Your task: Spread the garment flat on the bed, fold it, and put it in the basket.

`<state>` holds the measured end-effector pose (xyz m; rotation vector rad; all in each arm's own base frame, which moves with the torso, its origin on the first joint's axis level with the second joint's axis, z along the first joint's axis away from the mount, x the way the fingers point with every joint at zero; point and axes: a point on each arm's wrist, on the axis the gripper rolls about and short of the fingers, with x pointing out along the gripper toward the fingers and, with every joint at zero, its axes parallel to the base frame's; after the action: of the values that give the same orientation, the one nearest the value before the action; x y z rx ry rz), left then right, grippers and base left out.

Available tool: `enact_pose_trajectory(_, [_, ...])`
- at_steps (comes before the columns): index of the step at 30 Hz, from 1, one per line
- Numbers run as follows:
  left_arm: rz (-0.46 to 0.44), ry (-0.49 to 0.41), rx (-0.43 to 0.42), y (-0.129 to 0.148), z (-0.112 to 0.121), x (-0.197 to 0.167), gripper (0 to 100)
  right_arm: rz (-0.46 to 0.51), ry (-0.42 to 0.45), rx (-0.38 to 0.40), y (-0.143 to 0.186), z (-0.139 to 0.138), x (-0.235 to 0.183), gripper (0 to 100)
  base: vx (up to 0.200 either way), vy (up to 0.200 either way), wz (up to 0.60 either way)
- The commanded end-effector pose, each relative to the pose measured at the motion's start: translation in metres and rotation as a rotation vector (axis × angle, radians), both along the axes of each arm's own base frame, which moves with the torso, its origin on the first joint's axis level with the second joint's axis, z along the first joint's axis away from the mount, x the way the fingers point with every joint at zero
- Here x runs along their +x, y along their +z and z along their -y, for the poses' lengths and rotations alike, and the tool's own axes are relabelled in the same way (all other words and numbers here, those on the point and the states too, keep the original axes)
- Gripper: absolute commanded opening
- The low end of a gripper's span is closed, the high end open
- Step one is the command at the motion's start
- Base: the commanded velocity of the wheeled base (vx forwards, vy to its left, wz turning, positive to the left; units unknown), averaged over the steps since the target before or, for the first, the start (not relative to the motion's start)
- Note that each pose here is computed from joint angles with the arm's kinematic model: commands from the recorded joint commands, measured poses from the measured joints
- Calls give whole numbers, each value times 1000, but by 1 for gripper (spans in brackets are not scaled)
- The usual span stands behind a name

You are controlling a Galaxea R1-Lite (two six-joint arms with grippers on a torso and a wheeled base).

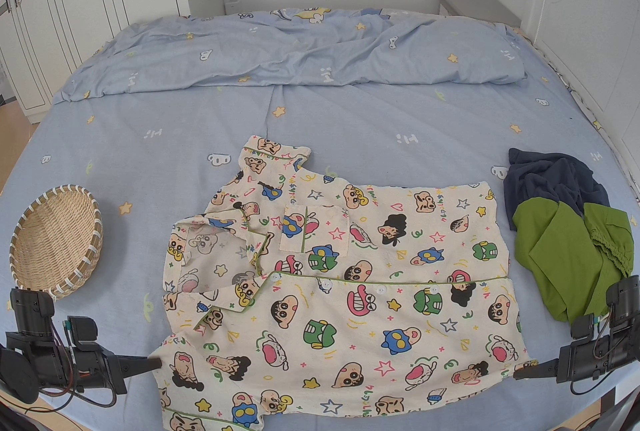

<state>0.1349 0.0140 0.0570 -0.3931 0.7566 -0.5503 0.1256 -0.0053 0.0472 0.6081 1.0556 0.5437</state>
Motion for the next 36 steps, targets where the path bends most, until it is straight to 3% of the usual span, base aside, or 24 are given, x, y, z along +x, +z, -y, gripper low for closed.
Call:
enact_pose_trajectory(1, [24,1,-16,3,2,4,0,44,6,-5,7,0,8,0,0,0,0])
enact_pose_trajectory(10, [85,33,-137,24,11,26,0,64,5,-7,16,2,21,0,0,0,0])
enact_pose_trajectory(36, [128,48,-177,37,8,68,0,151,32,33,38,1,52,0,0,0,0])
